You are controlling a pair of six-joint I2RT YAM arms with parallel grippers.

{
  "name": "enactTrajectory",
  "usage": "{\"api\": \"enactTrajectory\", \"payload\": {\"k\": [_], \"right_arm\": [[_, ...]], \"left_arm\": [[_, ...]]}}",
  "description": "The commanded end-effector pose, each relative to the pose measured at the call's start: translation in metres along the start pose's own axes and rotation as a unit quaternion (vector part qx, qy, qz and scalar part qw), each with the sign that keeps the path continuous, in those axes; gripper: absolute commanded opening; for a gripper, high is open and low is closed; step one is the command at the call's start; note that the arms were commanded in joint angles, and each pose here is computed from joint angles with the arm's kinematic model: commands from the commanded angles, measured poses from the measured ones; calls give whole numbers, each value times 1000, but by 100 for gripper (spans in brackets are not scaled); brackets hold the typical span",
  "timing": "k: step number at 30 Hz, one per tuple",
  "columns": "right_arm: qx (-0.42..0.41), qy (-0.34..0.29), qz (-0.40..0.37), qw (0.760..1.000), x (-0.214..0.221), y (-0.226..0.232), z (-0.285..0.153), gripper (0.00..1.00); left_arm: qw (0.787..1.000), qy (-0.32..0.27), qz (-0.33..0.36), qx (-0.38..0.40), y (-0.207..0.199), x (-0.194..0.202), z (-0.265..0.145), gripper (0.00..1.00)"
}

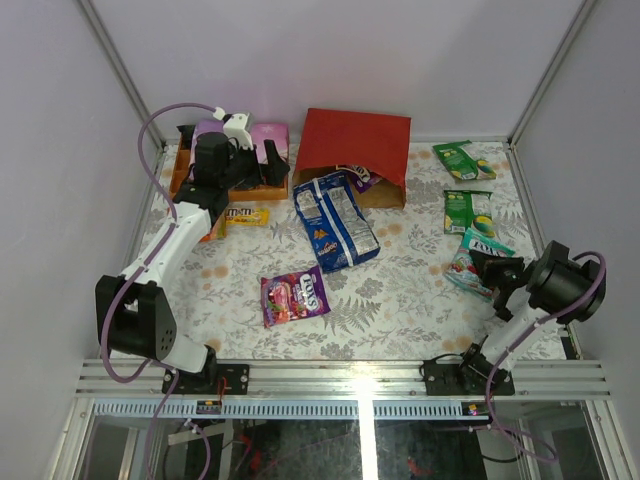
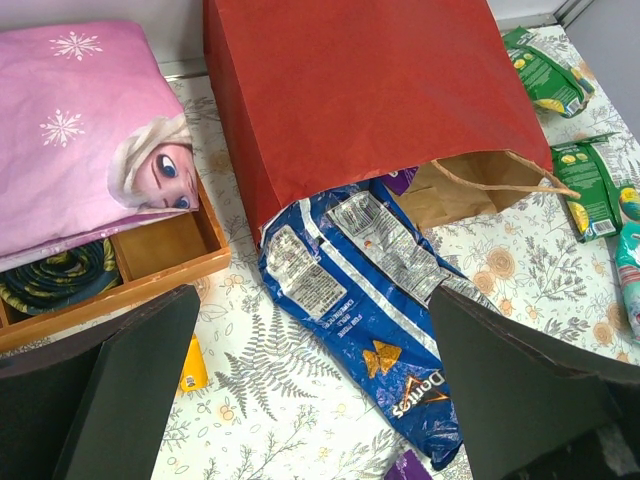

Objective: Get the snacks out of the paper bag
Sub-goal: Adjust the snack at the center of the board.

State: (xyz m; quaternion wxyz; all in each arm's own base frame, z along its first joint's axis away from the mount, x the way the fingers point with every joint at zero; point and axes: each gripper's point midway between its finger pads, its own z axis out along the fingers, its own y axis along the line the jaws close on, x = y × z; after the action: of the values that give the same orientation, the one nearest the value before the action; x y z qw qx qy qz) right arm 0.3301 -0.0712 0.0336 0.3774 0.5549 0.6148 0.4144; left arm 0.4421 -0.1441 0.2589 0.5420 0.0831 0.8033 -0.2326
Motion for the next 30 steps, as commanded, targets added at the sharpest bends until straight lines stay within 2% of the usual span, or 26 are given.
{"api": "enactTrajectory", "payload": {"k": [1, 5, 11, 15, 17, 19, 21, 24, 27, 30], "right_arm": [[-16, 4, 11, 1000, 11, -12, 3, 0], [-23, 3, 17, 1000, 11, -10, 3, 0], [-48, -12, -33, 998, 3, 29, -4, 0], [-19, -39, -131, 990, -2, 60, -15, 0], [16, -62, -201, 977, -8, 71, -20, 5], [32, -59, -239, 969, -4, 79, -25, 16], [53, -42, -272, 960, 4, 84, -26, 32], [75, -2, -305, 949, 26, 77, -23, 41], [79, 44, -307, 947, 48, 63, -15, 40], [85, 95, -281, 951, 62, 43, -3, 32]], "left_arm": [[1000, -15, 8, -4, 3, -10, 1, 100], [1000, -16, 9, -8, 5, -10, 1, 100], [1000, -16, 9, -7, 4, -10, 0, 100], [1000, -15, 9, -6, 4, -10, 0, 100], [1000, -15, 9, -6, 3, -11, 0, 100], [1000, -16, 9, -5, 3, -11, 0, 100], [1000, -16, 8, -6, 4, -10, -1, 100], [1000, -16, 8, -5, 4, -10, -1, 100], [1000, -17, 9, -5, 4, -11, -1, 100], [1000, -20, 11, -7, 4, -12, -3, 100]]}}
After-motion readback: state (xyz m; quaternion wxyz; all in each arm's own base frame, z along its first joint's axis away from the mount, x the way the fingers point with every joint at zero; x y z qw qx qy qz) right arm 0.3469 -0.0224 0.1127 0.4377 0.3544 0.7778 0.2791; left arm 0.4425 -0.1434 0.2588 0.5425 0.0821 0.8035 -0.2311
